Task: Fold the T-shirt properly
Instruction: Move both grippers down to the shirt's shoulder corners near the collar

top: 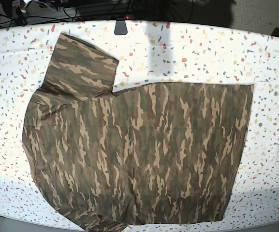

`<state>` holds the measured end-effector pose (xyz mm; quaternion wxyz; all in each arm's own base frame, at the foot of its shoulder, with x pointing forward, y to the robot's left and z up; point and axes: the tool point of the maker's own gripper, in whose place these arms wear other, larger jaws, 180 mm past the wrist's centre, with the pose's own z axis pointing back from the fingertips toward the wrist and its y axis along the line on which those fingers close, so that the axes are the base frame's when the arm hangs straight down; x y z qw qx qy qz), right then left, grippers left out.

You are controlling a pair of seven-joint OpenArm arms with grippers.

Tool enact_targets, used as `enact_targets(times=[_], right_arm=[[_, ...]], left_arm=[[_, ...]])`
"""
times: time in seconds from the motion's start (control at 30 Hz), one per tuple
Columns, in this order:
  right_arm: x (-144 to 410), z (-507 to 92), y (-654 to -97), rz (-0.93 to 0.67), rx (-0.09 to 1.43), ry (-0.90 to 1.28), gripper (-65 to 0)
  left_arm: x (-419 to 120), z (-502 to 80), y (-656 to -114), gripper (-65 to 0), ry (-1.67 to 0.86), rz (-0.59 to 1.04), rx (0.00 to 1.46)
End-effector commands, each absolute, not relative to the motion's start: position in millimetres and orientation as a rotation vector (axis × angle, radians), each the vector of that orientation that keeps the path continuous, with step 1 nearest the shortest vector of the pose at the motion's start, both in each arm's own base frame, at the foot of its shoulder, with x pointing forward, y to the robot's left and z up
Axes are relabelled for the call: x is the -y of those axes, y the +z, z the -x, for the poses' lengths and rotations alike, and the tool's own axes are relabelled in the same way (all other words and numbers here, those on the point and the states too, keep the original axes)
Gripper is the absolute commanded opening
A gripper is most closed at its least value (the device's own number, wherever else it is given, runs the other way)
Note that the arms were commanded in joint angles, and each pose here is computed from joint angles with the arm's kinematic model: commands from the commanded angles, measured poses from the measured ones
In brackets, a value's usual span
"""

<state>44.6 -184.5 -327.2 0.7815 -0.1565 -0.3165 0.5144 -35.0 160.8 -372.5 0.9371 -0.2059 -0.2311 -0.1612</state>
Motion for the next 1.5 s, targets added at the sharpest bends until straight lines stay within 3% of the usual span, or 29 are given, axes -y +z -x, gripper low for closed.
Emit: enact_targets(times=[0.0, 0.2, 0.43, 0.7, 0.83, 0.93, 1.0, 1.1, 1.3, 1.47], right_arm=[[184, -54, -314, 0.373, 0.729, 1.097, -40.0], [193, -82, -292, 0.483, 0.815, 1.147, -40.0], [196, -119, -280, 0.559, 0.902, 1.227, -40.0], [199, -167, -249, 0.713, 1.079, 1.154, -40.0], [199, -180, -243, 0.74, 1.106, 1.148, -37.6], [204, -180, -256, 0.72, 1.014, 1.182, -24.9], [205, -176, -268, 0.666, 0.949, 1.193, -19.4], [198, -171, -277, 0.563, 0.936, 1.18, -19.2], [178, -175, -264, 0.497, 1.077, 1.19, -19.2], [193, -173, -271, 0.544, 0.995, 1.142, -19.2]], left_arm=[[-155, 35, -363, -40.1, -0.356, 0.439, 0.483], [-135, 5, -334, -40.1, -0.467, 0.444, 0.589], [-133, -73, -324, -40.0, -0.55, 0.38, 0.816], [-135, -153, -297, -38.7, -0.63, 0.288, 1.052], [-142, -168, -299, -30.3, -0.713, 0.186, 1.06], [-151, -172, -305, -21.9, -0.79, 0.086, 1.032], [-155, -174, -308, -20.3, -0.817, 0.049, 1.018], [-156, -172, -313, -20.4, -0.868, 0.004, 0.992], [-143, -178, -304, -20.4, -1.035, -0.039, 1.072], [-148, -203, -290, -20.4, -1.05, -0.123, 1.136]])
